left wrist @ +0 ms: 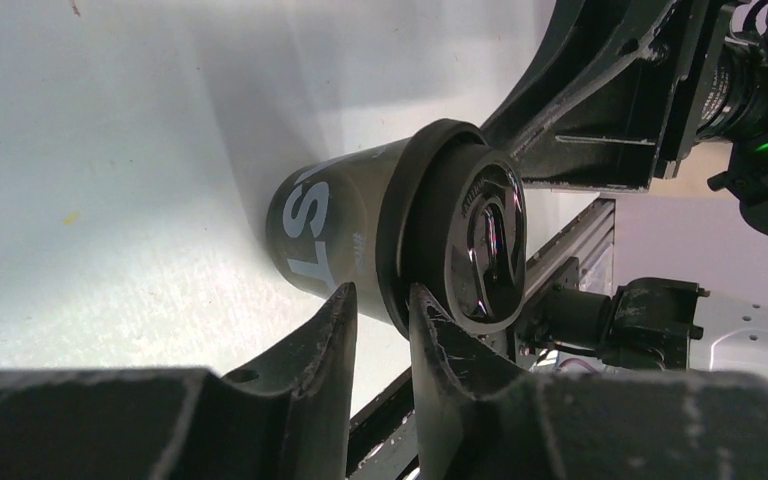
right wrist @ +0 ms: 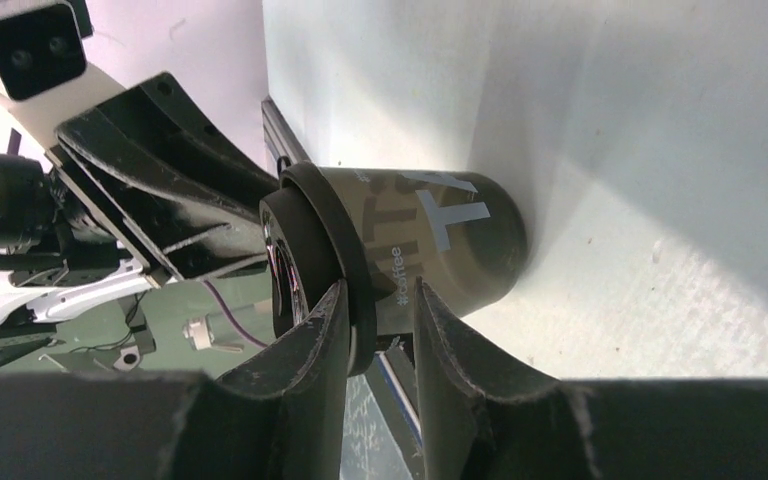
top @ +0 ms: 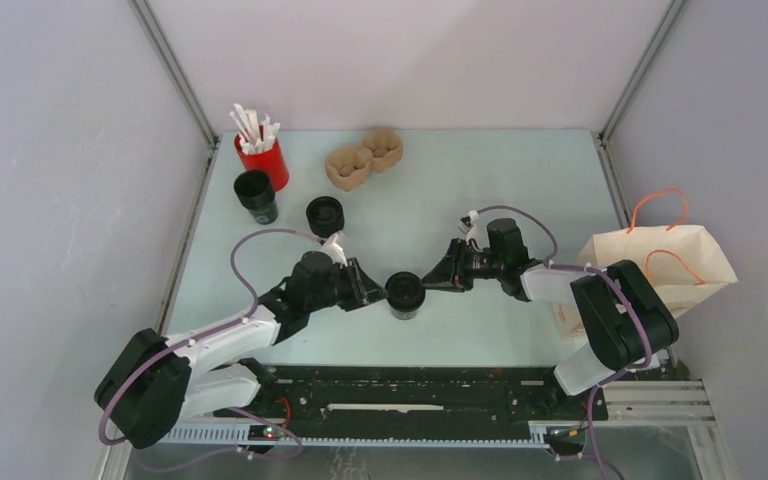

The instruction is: Pack the takeout coffee

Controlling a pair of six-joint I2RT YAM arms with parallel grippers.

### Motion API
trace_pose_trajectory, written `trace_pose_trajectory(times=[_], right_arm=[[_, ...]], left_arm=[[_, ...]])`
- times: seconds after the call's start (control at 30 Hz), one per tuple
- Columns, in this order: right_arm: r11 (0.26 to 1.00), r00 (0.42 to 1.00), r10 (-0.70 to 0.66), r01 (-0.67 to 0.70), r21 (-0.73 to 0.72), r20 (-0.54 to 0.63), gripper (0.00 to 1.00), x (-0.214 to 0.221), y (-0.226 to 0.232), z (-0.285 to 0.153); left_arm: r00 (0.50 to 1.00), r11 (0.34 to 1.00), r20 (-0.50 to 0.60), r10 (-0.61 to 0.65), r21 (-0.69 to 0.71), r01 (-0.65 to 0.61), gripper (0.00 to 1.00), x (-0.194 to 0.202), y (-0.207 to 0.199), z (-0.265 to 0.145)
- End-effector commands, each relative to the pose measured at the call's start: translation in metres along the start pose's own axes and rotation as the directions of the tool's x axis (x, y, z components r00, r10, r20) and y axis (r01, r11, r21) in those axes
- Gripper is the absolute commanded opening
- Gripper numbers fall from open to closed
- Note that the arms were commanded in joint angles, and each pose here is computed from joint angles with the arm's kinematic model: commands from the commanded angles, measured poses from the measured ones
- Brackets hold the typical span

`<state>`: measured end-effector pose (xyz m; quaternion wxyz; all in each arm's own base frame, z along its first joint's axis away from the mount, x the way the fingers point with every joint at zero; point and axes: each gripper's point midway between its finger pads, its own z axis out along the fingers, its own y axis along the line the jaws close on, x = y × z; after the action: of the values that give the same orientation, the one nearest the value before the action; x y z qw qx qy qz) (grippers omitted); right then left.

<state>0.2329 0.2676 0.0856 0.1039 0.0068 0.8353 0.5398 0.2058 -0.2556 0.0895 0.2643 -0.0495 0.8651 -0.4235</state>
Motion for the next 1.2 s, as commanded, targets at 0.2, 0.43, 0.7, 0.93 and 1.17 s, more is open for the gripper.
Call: trace_pose_trajectory(times=[0.2, 0.43, 0.7, 0.93, 1.17], right_arm=[[0.977, 0.999, -0.003, 0.010, 0.211, -0.032, 0.39, 0.020, -0.036, 0.007], [0.996, 0.999, -0.032, 0.034, 0.085, -0.029, 0.46, 0.006, 0.010, -0.001], [0.998, 0.999, -0.036, 0.037, 0.056, -0.021, 0.50, -0.002, 0.017, -0.011], [0.997, 0.998, -0.064, 0.065, 0.047, -0.015, 0.57, -0.011, 0.027, -0.016], [0.996, 0.999, -0.051, 0.051, 0.071, -0.007, 0.69, -0.015, 0.023, -0.029]], left_arm=[[0.996, 0.972, -0.061, 0.058, -0.224, -0.070, 0.31, 0.030, 0.055, -0.003], [0.997, 0.988, -0.050, 0.060, -0.139, -0.067, 0.36, 0.019, 0.023, -0.005], [0.995, 0.990, -0.011, 0.095, -0.101, -0.096, 0.44, -0.001, -0.003, -0.015], [0.995, 0.992, 0.023, 0.095, -0.080, -0.093, 0.49, -0.015, -0.011, -0.025], [0.992, 0.990, 0.031, 0.123, -0.076, -0.120, 0.57, -0.025, -0.015, -0.035]])
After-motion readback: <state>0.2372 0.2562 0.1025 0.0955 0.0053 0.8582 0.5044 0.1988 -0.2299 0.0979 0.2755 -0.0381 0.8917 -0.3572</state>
